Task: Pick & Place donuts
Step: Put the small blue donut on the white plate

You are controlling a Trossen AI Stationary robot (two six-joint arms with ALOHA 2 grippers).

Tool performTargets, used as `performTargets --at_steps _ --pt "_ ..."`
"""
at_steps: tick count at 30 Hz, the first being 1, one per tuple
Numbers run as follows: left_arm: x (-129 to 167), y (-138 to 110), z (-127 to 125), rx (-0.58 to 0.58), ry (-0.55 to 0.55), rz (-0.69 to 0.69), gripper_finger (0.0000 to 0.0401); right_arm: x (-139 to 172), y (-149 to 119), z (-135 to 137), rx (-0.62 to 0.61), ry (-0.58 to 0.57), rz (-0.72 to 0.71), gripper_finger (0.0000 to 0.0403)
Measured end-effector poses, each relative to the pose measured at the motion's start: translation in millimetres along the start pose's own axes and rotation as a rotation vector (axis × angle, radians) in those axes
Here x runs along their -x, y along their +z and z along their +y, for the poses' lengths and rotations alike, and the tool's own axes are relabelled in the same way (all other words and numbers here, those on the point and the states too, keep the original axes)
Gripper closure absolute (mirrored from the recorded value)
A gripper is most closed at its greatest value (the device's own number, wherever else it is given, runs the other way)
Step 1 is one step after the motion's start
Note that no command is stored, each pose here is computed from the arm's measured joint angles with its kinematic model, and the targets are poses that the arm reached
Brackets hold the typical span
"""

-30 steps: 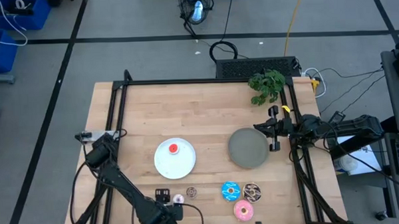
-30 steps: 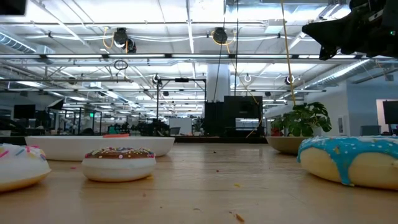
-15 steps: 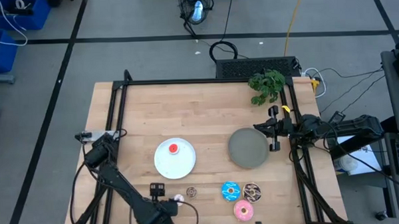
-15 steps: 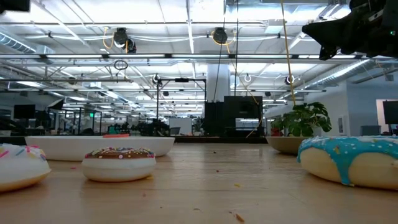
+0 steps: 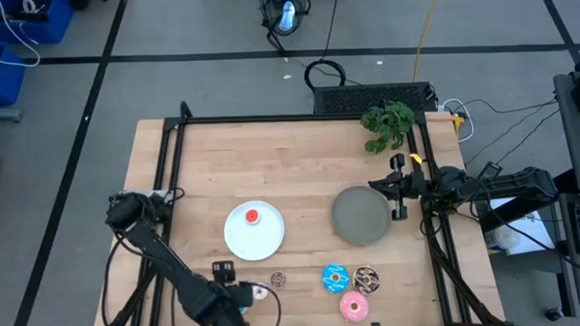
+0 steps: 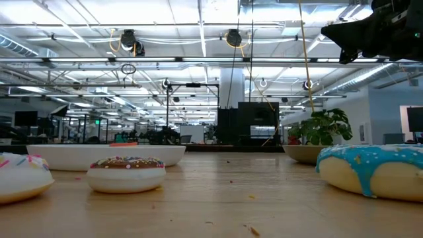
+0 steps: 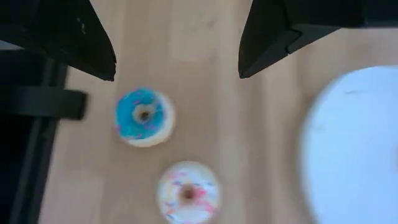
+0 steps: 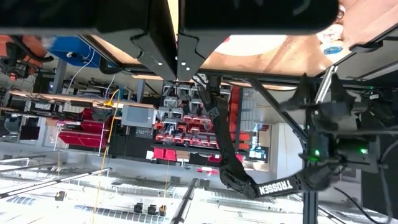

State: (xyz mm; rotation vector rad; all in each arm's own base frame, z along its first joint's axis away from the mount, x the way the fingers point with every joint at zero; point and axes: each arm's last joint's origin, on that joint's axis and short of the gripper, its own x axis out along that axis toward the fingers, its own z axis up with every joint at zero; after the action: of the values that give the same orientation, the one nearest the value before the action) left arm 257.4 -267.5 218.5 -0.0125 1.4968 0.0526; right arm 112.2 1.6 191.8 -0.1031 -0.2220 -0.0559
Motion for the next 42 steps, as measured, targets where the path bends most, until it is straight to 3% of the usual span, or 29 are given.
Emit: performTargets --at_steps 6,14,25,42 --pt "-32.2 -2.1 3.0 0.025 -0.087 0.025 0.0071 0.0 0.0 0.0 0.000 0.000 0.000 0.0403" --pt "-45.5 2.1 -1.2 0.045 -0.167 -0.051 0.0071 0.0 0.0 0.0 0.000 0.000 0.000 0.0403" --pt "-61.0 -1.5 1.6 0.091 -0.190 -0.040 0.0071 0.0 0.0 0.0 0.000 0.000 0.000 0.0403" --pt "-72.5 0.6 -3.2 0.065 -0.181 -0.100 0.0071 0.0 0.0 0.0 0.000 0.000 0.000 0.0403"
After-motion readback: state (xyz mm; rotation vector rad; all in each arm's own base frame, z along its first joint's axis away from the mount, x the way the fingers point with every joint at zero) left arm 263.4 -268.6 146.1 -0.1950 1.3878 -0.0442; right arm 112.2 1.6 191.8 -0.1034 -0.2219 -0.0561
